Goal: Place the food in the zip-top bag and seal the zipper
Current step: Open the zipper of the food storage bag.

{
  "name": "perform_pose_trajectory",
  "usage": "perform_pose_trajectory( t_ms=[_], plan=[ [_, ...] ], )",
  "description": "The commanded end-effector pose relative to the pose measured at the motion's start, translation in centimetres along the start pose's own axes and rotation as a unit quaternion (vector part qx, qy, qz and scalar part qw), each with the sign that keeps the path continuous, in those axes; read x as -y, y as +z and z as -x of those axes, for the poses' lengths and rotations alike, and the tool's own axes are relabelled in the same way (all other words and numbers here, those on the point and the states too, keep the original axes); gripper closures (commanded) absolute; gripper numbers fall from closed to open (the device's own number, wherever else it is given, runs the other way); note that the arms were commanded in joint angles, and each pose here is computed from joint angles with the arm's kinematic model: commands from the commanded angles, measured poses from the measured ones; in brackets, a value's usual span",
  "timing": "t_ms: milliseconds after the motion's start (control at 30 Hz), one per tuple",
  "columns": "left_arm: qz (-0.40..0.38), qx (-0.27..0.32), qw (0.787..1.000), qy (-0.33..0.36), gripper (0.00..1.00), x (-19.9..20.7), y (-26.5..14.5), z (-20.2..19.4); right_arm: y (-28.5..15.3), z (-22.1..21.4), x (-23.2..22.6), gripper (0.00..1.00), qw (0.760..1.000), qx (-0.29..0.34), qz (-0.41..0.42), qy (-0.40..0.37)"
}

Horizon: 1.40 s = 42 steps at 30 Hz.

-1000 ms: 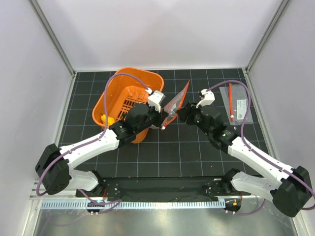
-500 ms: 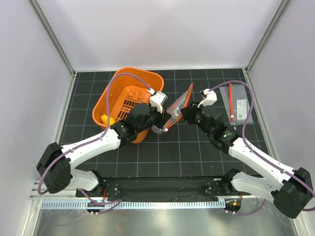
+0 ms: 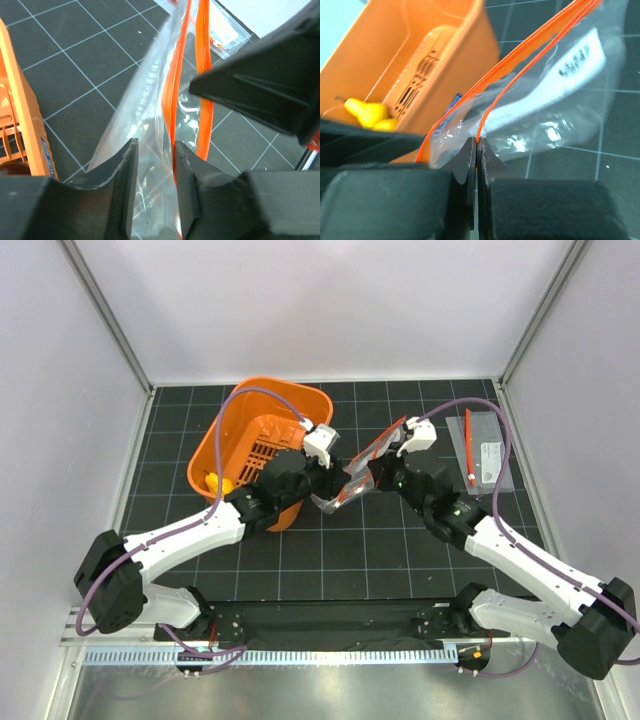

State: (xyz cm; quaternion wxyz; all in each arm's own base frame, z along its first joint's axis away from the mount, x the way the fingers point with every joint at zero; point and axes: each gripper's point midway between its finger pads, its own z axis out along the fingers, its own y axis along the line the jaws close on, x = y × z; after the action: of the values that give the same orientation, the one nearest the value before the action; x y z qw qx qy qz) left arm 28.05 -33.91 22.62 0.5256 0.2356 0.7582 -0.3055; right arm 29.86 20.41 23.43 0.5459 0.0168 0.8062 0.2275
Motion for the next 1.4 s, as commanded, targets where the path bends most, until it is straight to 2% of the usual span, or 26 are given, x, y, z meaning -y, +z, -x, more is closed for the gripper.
perform_pose_trajectory(
  t_ms=[0, 233, 533, 700, 800, 833, 900, 1133, 1267, 1300, 1367],
  plan=[
    [0.007, 0.034, 0.999, 0.002, 0.61, 0.3, -0.4, 2.8, -1.5, 2.4, -3.1, 0.99, 0.998, 0.026, 0.051, -0.026],
    [0.021, 0.036, 0.999, 0.006, 0.6, -0.2, -0.5, 3.0, -1.8, 0.6, -7.3, 0.99, 0.992, 0.001, 0.108, -0.071],
    [0.073, 0.058, 0.996, -0.01, 0.69, -1.8, -2.3, 4.3, -2.0, -0.6, -9.0, 0.99, 0.988, -0.008, 0.112, -0.104],
    [0.115, 0.073, 0.991, -0.007, 0.72, -3.3, -3.9, 5.2, -1.5, -0.5, -8.2, 0.99, 0.991, -0.006, 0.084, -0.104],
    [0.148, 0.07, 0.986, 0.001, 0.86, -4.6, -4.5, 5.0, -1.3, -0.3, -7.4, 0.99, 0.993, -0.007, 0.058, -0.106],
    [0.159, 0.072, 0.985, 0.003, 0.93, -4.9, -4.6, 5.3, -1.3, -0.3, -7.2, 0.99, 0.993, -0.008, 0.049, -0.107],
    [0.17, 0.069, 0.983, 0.008, 0.99, -5.3, -4.8, 5.4, -1.3, 0.2, -6.2, 0.99, 0.994, -0.001, 0.021, -0.107],
    [0.192, 0.06, 0.98, 0.0, 1.0, -5.9, -5.9, 5.4, -2.4, 3.0, -1.3, 0.98, 0.987, 0.056, -0.117, -0.092],
    [0.205, 0.061, 0.977, -0.009, 1.0, -6.3, -6.3, 5.3, -3.6, 4.0, 0.4, 0.84, 0.982, 0.082, -0.148, -0.081],
    [0.203, 0.062, 0.977, -0.011, 1.0, -6.2, -6.2, 5.3, -3.8, 4.3, 0.4, 0.76, 0.983, 0.089, -0.145, -0.075],
    [0.196, 0.06, 0.979, -0.016, 1.0, -6.0, -6.4, 5.5, -4.6, 4.5, 0.3, 0.67, 0.985, 0.096, -0.128, -0.064]
  ],
)
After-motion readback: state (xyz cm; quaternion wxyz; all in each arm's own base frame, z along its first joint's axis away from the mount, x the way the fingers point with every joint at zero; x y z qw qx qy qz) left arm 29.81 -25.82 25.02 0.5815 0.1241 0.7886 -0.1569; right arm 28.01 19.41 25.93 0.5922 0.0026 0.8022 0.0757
